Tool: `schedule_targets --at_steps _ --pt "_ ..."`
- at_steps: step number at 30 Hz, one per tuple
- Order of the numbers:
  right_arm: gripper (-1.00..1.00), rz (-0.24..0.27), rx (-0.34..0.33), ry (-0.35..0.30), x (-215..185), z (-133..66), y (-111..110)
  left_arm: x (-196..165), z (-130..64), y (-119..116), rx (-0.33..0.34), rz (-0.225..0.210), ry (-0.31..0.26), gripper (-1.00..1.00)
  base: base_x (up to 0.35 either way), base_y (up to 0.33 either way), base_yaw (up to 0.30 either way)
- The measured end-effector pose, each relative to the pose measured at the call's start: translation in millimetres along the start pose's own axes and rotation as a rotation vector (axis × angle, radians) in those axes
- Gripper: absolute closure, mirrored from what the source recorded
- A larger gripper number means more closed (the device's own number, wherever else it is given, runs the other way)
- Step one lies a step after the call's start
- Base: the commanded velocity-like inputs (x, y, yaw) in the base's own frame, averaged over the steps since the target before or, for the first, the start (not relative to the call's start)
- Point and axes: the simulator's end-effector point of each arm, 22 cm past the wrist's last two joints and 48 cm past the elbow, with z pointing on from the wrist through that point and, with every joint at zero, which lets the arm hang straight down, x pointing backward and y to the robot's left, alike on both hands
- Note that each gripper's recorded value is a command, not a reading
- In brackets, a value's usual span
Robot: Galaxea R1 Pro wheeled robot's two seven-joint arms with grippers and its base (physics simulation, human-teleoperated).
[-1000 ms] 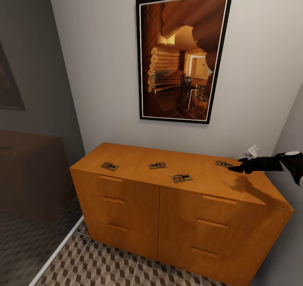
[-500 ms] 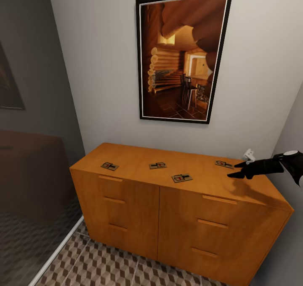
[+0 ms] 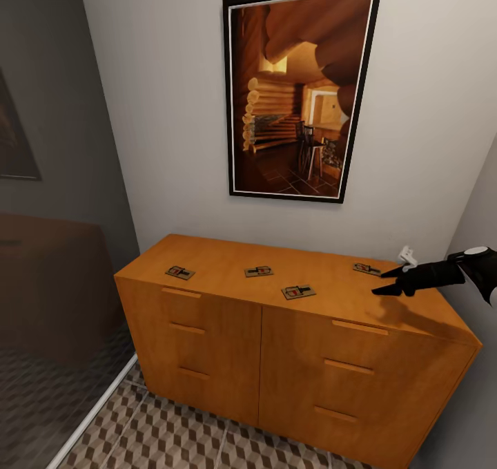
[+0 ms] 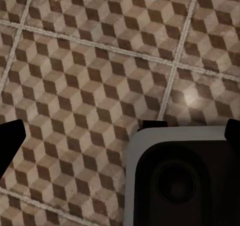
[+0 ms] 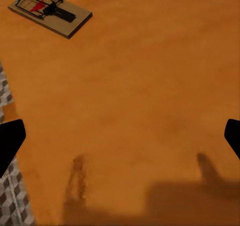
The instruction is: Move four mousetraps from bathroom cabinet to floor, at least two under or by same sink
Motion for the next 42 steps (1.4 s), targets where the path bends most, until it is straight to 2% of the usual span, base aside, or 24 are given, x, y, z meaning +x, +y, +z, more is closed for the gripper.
schedule_targets --at_steps 7,19,30,42 --pt "-1.00 0.000 -0.070 -0.001 -0.4 -0.6 15.3 0.0 0.0 0.0 0.000 0.000 0.000 -1.00 0.000 0.000 0.000" --pt "-1.00 -0.002 -0.136 0.006 0.8 -1.5 30.0 0.3 0.0 0.0 0.000 0.000 0.001 -1.00 0.000 0.000 0.000" --pt "-1.00 -0.008 -0.151 0.041 8.2 -1.2 33.6 0.3 0.0 0.0 0.000 0.000 0.001 -1.00 0.024 -0.004 0.000" --pt "-1.00 -0.014 -0.150 0.068 13.1 -0.6 33.8 0.4 -0.1 0.0 0.000 0.000 0.001 -1.00 0.168 -0.065 0.000"
